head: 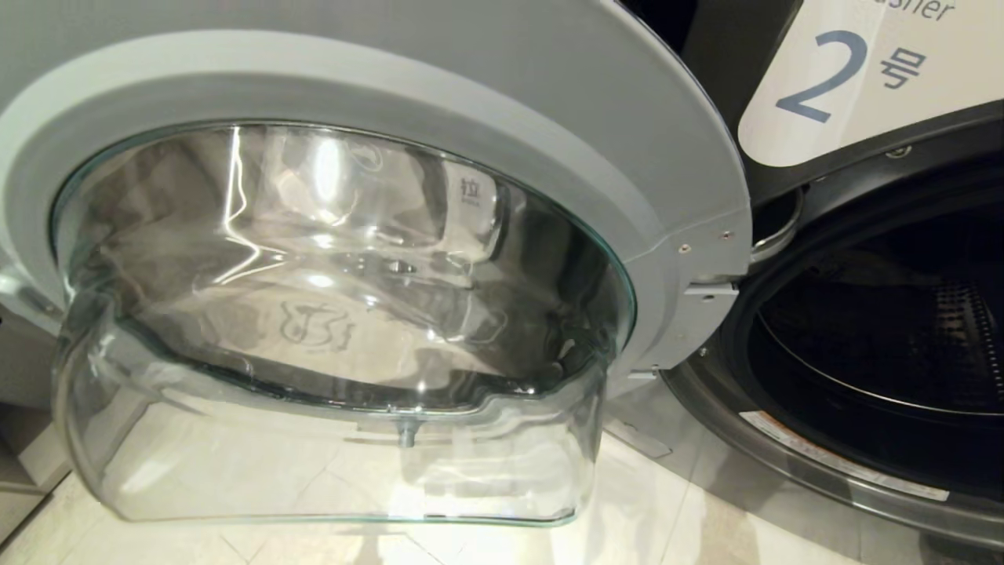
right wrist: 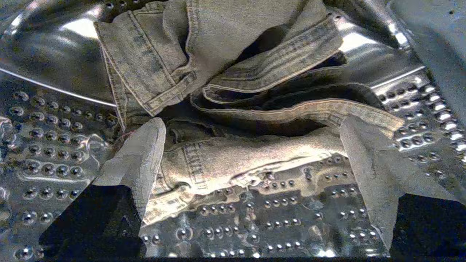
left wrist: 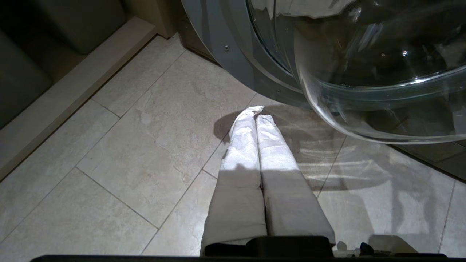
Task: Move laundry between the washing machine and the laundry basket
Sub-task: Pick a cloth and place it into the basket
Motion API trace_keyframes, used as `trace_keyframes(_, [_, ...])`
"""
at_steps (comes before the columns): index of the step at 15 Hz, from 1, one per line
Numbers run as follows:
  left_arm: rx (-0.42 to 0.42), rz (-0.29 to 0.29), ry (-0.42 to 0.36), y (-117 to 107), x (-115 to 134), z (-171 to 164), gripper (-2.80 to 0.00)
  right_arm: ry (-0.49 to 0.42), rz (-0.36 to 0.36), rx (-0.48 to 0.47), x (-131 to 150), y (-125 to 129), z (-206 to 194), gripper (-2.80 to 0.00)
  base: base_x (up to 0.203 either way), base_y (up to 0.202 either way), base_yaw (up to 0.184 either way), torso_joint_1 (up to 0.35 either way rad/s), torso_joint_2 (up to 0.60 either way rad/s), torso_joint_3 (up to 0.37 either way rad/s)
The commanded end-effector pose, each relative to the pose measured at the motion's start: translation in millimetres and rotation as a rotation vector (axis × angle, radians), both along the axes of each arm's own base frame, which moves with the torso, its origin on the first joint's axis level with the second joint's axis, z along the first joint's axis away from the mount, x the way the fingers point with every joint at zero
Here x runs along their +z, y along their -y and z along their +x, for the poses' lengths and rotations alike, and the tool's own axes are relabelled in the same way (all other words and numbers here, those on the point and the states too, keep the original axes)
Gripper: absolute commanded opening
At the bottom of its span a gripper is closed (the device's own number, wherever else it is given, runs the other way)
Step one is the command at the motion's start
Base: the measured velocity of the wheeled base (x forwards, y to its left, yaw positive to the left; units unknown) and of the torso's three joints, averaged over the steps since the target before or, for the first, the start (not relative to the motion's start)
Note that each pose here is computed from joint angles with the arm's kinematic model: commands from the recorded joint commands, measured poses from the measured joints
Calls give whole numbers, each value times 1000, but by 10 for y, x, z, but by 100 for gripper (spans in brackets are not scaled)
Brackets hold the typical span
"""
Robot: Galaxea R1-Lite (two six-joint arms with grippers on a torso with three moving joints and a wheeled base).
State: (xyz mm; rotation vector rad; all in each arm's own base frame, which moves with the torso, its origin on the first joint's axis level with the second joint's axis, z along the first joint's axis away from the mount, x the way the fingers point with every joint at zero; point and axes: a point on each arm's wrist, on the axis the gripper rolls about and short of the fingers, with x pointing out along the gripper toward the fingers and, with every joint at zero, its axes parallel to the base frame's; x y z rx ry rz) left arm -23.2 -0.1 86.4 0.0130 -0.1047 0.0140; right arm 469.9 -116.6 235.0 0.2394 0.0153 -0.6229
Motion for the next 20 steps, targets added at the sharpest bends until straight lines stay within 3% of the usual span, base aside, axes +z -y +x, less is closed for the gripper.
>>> trace_keyframes(1, [1,0,-39,0,-110,32,-280,-2,7,-2,-47,19,21,0,0,0,0,0,0,0])
trace_keyframes(8, [1,1,-39,0,-110,32,-280,-109,32,-19,-609,178,221,0,0,0,0,0,0,0])
trace_keyframes(18, [1,7,-41,0,-112,32,-280,-161,46,-17,-1308,266,446,0,0,0,0,0,0,0])
trace_keyframes(19, [1,7,-42,0,-112,33,-280,-161,47,-16,-1330,262,454,-256,0,0,0,0,0,0])
trace_keyframes(20, [0,7,-41,0,-112,32,-280,-157,45,-16,-1337,267,457,-280,0,0,0,0,0,0])
